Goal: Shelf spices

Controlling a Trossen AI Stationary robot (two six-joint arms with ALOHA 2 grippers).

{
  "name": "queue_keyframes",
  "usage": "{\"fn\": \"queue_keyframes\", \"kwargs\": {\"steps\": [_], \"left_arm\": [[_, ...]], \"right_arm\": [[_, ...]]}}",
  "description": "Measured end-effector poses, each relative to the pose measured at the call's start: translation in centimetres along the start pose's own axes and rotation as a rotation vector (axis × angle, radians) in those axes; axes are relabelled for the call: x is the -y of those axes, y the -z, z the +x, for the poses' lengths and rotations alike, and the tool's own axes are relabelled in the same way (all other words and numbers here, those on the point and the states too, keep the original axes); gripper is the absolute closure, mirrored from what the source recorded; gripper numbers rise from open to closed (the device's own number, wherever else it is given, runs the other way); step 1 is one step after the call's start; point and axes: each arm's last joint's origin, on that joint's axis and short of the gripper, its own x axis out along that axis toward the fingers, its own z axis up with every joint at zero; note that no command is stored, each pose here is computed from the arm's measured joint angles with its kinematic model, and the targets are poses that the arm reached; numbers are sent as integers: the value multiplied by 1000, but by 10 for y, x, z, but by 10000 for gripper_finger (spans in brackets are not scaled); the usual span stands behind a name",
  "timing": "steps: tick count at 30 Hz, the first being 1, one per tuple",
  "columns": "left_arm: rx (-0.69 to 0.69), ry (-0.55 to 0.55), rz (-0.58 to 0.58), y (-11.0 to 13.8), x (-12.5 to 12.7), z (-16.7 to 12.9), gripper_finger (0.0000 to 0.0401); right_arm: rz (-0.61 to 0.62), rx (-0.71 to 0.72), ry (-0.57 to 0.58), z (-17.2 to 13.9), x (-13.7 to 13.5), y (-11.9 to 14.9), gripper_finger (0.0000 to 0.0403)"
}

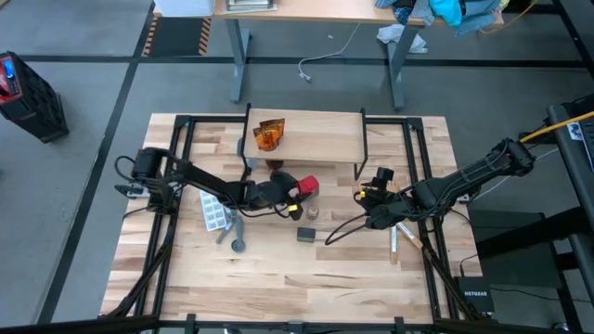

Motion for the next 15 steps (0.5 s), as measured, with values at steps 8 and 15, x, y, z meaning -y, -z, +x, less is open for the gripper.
{"fn": "queue_keyframes", "kwargs": {"steps": [8, 15], "left_arm": [[98, 1, 65, -46, -7, -24, 203], [118, -82, 86, -83, -36, -44, 203]], "right_arm": [[0, 0, 0, 0, 0, 0, 157], [0, 0, 0, 0, 0, 0, 157]]}}
